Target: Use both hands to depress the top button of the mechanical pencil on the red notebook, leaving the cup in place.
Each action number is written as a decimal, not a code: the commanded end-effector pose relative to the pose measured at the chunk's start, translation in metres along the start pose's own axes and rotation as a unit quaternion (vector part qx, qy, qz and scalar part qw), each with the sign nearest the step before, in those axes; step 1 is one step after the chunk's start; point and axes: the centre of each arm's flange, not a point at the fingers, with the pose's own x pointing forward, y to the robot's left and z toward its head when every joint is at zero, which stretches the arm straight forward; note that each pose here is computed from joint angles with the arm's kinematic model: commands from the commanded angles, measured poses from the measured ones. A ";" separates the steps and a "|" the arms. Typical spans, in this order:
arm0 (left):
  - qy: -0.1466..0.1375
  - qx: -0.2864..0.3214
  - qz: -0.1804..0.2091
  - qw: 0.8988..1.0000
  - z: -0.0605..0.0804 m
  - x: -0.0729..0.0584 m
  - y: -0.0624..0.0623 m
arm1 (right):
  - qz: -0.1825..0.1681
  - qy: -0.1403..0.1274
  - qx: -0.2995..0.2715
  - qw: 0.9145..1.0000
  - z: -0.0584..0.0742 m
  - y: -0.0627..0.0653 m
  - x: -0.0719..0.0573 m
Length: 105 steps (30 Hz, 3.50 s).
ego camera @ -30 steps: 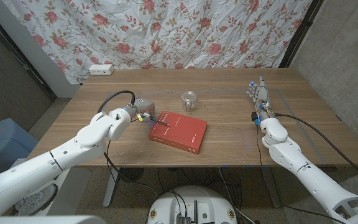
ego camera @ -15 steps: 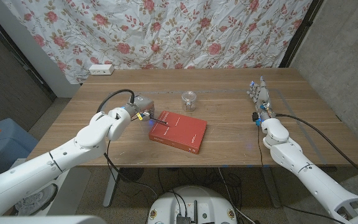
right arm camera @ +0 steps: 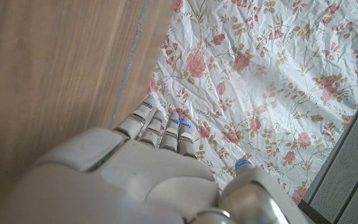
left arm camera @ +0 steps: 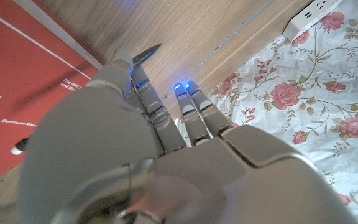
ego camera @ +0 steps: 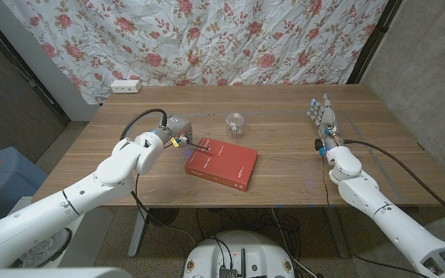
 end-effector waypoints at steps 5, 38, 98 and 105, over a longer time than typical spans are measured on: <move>0.025 -0.018 0.023 0.999 0.006 -0.003 0.014 | 0.020 -0.021 -0.032 0.999 0.013 0.002 -0.002; 0.083 -0.098 0.072 0.989 0.037 0.009 0.033 | 0.034 -0.084 -0.106 0.990 0.039 0.019 -0.017; 0.131 -0.284 0.114 0.943 0.092 0.007 0.050 | 0.087 -0.186 -0.298 0.932 0.069 0.047 -0.069; 0.133 -0.291 0.116 0.940 0.097 0.006 0.051 | 0.096 -0.198 -0.330 0.918 0.070 0.047 -0.071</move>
